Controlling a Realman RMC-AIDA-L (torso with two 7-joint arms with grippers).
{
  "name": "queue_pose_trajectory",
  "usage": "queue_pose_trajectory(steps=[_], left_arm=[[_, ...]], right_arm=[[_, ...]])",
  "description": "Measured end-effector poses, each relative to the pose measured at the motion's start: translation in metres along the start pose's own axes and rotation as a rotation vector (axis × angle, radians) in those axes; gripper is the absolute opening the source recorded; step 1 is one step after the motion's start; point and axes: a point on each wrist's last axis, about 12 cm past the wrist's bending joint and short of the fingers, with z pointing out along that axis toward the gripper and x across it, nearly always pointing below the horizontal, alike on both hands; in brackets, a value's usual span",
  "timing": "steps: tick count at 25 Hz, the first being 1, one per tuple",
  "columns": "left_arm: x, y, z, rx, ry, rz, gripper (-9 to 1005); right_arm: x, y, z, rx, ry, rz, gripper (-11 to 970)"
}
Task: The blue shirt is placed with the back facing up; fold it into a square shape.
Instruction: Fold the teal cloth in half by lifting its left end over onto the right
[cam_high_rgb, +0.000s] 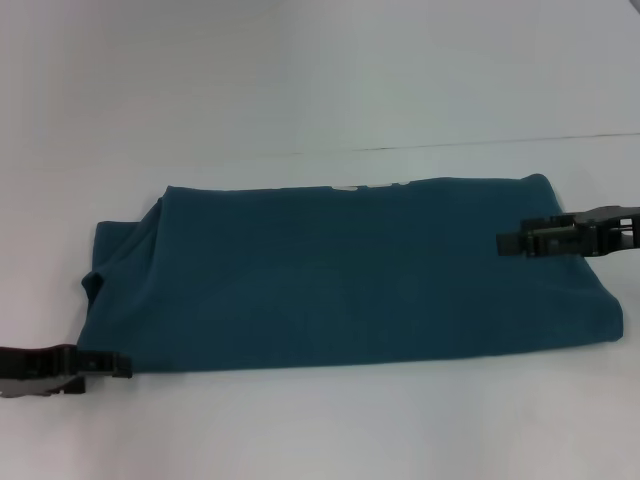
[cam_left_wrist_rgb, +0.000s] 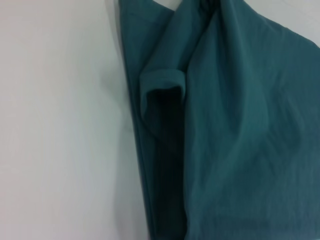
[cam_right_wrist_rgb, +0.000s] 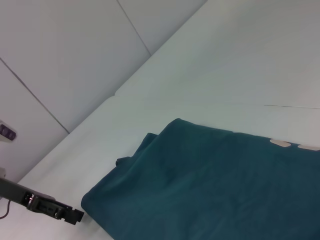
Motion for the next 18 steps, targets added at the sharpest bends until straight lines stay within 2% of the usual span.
queue_pose_trajectory(steps=[18], left_arm=[[-0.0035, -0.0041, 0.0038, -0.002, 0.015, 0.021, 843]], right_arm=[[0.0000, 0.0001, -0.0002, -0.001, -0.003, 0.007, 914]])
